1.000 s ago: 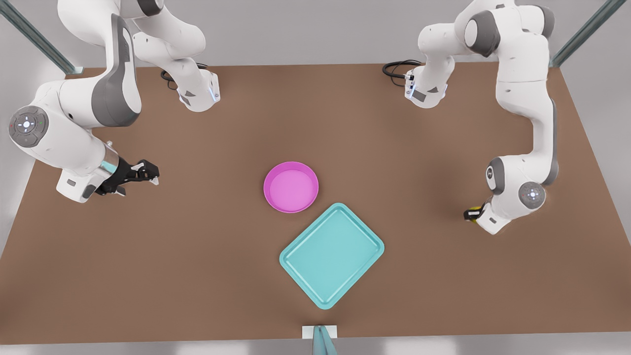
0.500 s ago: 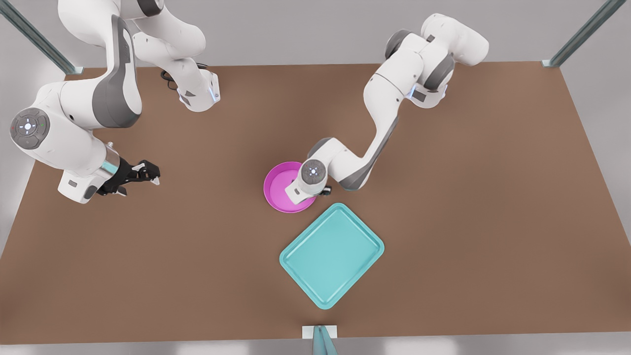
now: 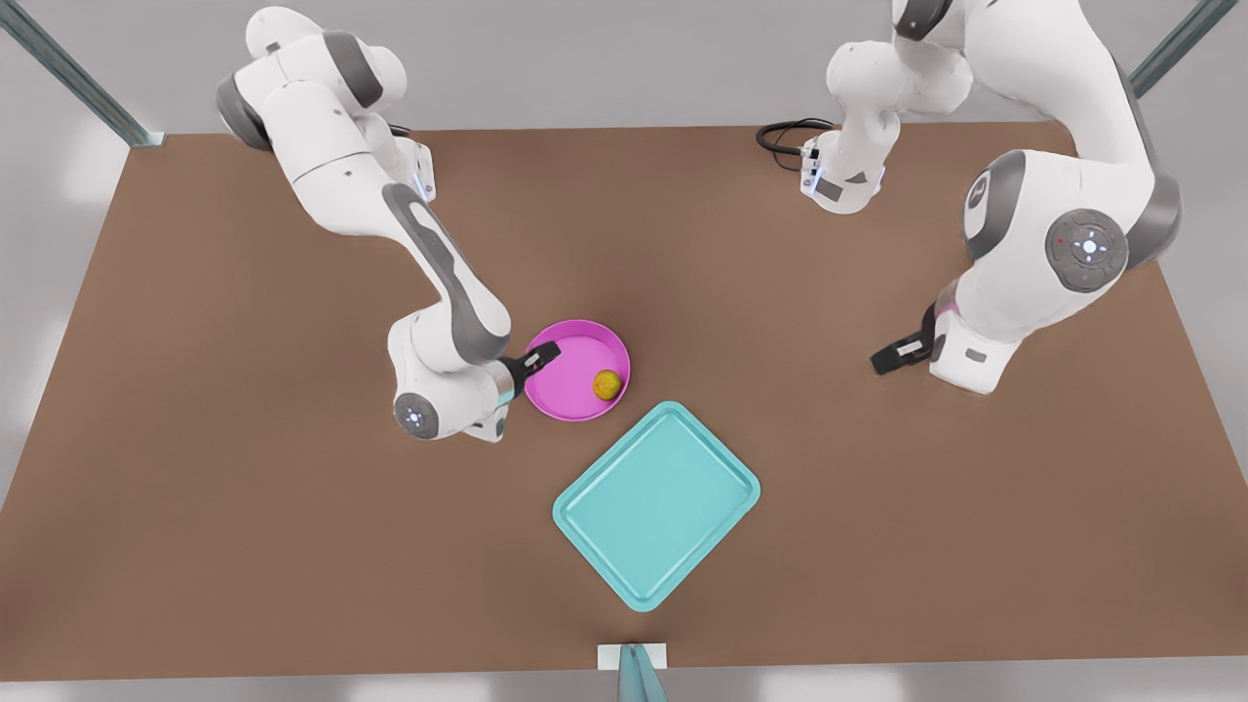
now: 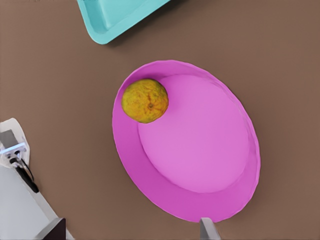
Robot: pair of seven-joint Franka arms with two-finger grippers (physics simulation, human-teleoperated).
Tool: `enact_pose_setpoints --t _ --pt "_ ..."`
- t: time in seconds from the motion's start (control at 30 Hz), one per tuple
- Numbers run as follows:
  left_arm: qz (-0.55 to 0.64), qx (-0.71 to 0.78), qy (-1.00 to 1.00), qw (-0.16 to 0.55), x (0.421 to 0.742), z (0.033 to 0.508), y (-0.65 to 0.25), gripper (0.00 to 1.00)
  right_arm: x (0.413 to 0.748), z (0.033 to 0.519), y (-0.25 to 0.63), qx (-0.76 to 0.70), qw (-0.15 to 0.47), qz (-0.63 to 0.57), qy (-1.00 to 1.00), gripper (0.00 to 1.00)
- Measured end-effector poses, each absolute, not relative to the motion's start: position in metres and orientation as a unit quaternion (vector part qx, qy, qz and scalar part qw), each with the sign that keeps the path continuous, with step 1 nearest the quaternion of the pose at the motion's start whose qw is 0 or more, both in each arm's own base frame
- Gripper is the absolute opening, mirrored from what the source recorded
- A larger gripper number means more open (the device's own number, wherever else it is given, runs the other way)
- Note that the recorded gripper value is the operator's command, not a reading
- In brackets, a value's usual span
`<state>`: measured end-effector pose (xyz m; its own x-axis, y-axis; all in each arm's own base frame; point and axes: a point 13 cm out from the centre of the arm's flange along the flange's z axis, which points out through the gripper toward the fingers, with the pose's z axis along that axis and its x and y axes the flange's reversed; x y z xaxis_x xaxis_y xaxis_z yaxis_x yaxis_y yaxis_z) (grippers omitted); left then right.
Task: Place the orange on the plate with the left arm and the plate on the tray with the right arm
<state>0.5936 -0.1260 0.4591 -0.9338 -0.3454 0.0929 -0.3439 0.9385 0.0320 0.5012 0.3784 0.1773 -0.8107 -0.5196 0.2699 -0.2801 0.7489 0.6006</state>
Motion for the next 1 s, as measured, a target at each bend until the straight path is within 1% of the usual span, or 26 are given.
enact_pose_setpoints --t 0.07,0.13,0.23,0.3,0.37,0.47,0.63,0.77,0.83,0.87,0.9,0.97,1.0 --pt "-0.014 0.173 -0.984 0.049 0.609 0.459 -0.094 1.00 0.493 0.158 0.381 0.191 0.204 -0.284 -0.917 1.00" --pt "-0.022 0.173 -0.983 0.050 0.617 0.460 -0.064 1.00 0.493 0.150 0.373 0.165 0.185 -0.282 -0.927 1.00" --pt "-0.025 0.151 -0.987 0.048 0.611 0.474 -0.052 1.00 0.500 0.149 0.348 0.132 0.156 -0.272 -0.940 1.00" --pt "-0.023 0.137 -0.990 0.035 0.600 0.501 -0.048 1.00 0.503 0.150 0.327 0.113 0.141 -0.262 -0.948 1.00" --pt "-0.022 0.125 -0.991 0.033 0.596 0.509 -0.045 1.00 0.507 0.145 0.310 0.102 0.132 -0.249 -0.954 1.00" --pt "-0.023 0.106 -0.993 0.043 0.593 0.506 -0.044 1.00 0.508 0.130 0.297 0.096 0.129 -0.234 -0.959 1.00" --pt "-0.026 0.083 -0.995 0.057 0.589 0.501 -0.039 1.00 0.489 0.094 0.311 0.105 0.134 -0.213 -0.962 1.00" --pt "-0.027 0.066 -0.995 0.065 0.587 0.497 -0.039 1.00 0.488 0.080 0.316 0.103 0.126 -0.205 -0.965 1.00" --pt "-0.027 0.059 -0.996 0.067 0.587 0.496 -0.039 1.00 0.480 0.078 0.328 0.111 0.126 -0.201 -0.965 1.00" --pt "-0.027 0.055 -0.996 0.067 0.587 0.496 -0.039 1.00 0.477 0.076 0.333 0.113 0.127 -0.200 -0.965 0.81" --pt "-0.027 0.052 -0.996 0.067 0.586 0.497 -0.039 1.00 0.476 0.073 0.336 0.113 0.127 -0.199 -0.965 0.66" --pt "-0.027 0.046 -0.996 0.069 0.585 0.496 -0.039 1.00 0.475 0.068 0.335 0.109 0.128 -0.199 -0.966 0.65" --pt "-0.027 0.043 -0.996 0.070 0.585 0.497 -0.039 1.00 0.476 0.065 0.333 0.105 0.129 -0.197 -0.966 0.63"
